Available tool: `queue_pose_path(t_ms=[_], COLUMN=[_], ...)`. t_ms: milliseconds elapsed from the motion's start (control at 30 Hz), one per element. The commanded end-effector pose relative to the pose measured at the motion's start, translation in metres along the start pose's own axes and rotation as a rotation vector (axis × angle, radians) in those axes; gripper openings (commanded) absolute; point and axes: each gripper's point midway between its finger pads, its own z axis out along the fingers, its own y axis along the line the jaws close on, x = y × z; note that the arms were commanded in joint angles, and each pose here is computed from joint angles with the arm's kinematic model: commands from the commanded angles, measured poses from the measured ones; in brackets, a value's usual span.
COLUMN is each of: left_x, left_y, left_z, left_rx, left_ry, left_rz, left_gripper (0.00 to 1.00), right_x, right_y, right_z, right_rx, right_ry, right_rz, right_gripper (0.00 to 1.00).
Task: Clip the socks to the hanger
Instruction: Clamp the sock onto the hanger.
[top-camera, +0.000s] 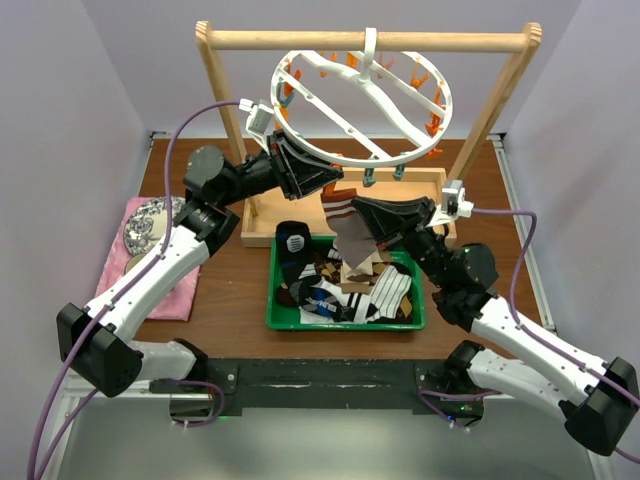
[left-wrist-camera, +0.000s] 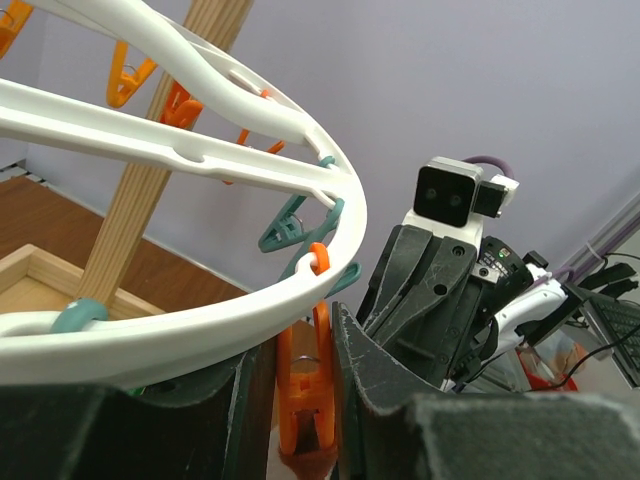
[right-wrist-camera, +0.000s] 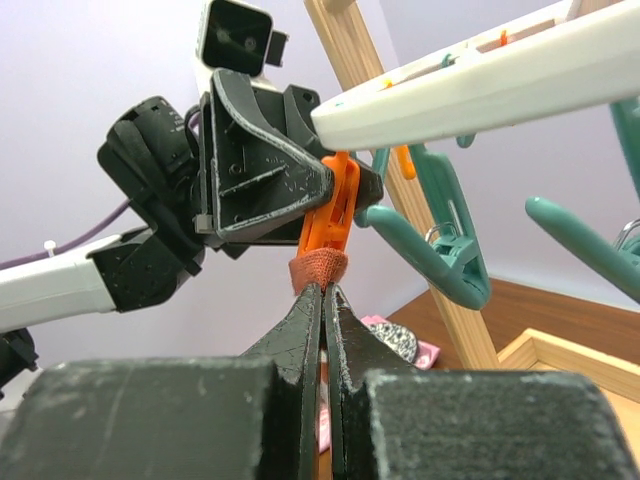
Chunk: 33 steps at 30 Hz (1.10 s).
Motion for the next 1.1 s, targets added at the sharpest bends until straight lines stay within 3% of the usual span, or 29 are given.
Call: queue_pose_path(t_ms=[0,700,767,800,867,900,1000,1067], left_x=[0.017,0.016,0.014,0.014,0.010,0.009,0.002,-0.005], left_y=[-0.026,-0.017,-0.017,-0.017,-0.018,-0.017,-0.018,-0.014], left_z=[-0.006,-0.005,-0.005,-0.005,-0.004,-0.004,-0.003,-0.002], left_rx=[0.124,0.082,0.079,0.075,0.067,0.057,0.047,0.021], left_ry=[0.101,0.095,0.093,0.094,0.084,0.081,0.062,0.044], left_rz=[0.042,0.088,0.083,0.076,0.080,0.079,0.091,0.090], left_gripper=[0.00,0.02,0.12,0.29,0.41,0.64,0.91,1.00], right_x=[-0.032,-0.048,-0.042,-0.041,-0.036,-0.034,-0.026,-0.019], right_y=[0.015,0.010,0.009,0.008,0.005,0.005,0.001,-0.002], right_z=[0.002,0.017,0.019,0.019,0.019,0.019,0.018,0.016], right_rx=[-0.044,-0.015,-0.016,-0.017,-0.007,-0.005,0.006,0.012], right_ry=[-0.089,-0.108,-0.086,-0.081,-0.062,-0.056,-0.015,0.010], right_rz=[-0.008,-0.069,-0.070,-0.071,-0.079,-0.079,-0.093,-0.098], right_gripper=[0.00,0.00,0.00,0.00,0.00,0.00,0.00,0.00])
